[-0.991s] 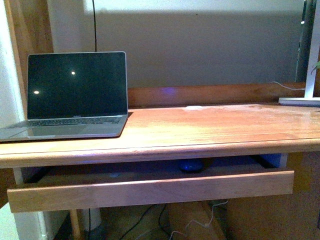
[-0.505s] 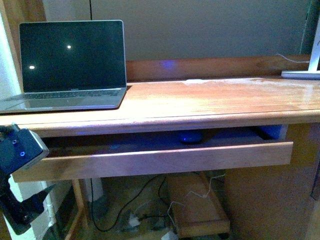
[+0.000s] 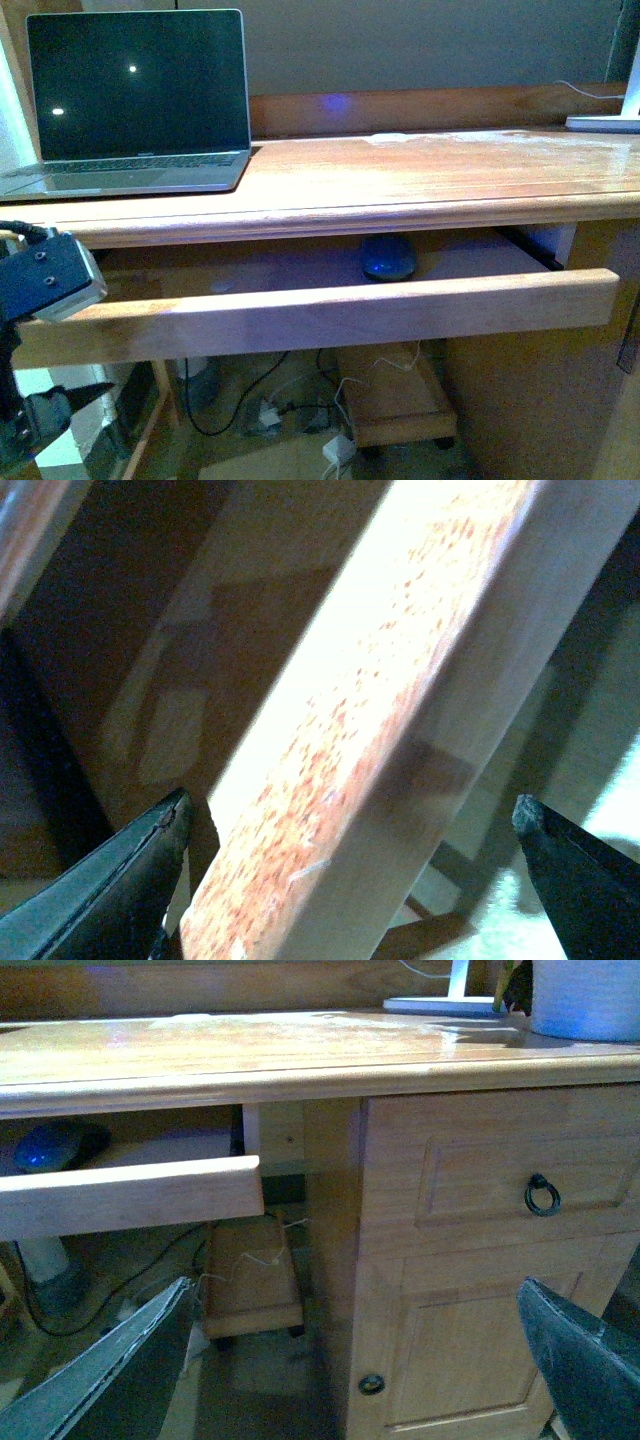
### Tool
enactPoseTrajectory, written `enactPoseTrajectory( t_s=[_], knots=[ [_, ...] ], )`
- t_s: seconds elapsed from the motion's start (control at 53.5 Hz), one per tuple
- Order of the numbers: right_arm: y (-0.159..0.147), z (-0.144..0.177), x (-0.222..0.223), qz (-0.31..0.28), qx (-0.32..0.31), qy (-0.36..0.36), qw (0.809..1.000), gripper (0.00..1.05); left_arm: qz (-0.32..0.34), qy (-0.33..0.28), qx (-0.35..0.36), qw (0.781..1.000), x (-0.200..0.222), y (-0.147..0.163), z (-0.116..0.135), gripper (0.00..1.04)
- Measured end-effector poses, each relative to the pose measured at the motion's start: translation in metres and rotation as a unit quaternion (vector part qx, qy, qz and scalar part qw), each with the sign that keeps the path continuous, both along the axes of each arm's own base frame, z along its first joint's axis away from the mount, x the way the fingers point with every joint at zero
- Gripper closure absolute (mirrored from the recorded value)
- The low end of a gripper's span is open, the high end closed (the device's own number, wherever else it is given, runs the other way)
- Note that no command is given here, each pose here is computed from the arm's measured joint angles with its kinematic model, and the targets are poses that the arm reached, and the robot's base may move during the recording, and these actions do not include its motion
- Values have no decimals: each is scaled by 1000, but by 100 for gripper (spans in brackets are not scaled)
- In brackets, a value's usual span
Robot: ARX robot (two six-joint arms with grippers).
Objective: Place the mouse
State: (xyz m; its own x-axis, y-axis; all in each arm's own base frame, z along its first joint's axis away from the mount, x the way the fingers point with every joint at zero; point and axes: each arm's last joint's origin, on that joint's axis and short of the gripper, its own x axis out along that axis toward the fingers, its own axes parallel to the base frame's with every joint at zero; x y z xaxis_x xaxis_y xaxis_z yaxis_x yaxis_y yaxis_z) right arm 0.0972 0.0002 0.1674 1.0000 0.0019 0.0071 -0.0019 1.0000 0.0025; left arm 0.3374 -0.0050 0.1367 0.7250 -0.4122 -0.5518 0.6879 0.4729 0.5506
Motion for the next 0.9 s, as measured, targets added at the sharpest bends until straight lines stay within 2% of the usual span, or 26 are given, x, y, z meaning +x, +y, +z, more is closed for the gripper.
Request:
enactPoseTrajectory(
  t_s=[0.112,0.224,0.374,0.412,0.561,0.655,0.729,0.842,0.898],
  knots=[
    [0,0,0,1,0,0,1000,7,-40,22,-31,998,-29,-5,2,8],
    [0,0,0,0,0,0,1000,7,-78,55,-91,991,-76,-14,4,8],
    [0,0,0,1,0,0,1000,7,-38,68,-154,985,-109,-22,15,8],
    [0,0,0,0,0,0,1000,7,9,67,-185,980,-115,-23,20,8],
    [0,0,0,1,0,0,1000,7,124,45,-260,957,-127,-23,36,8],
    [0,0,0,0,0,0,1000,7,231,-14,-287,930,-136,-17,57,8],
    [0,0,0,0,0,0,1000,7,274,-46,-310,909,-147,-14,71,8],
    [0,0,0,0,0,0,1000,7,278,-74,-344,894,-157,-15,83,8],
    [0,0,0,0,0,0,1000,7,311,-132,-363,868,-159,-14,78,19]
  ],
)
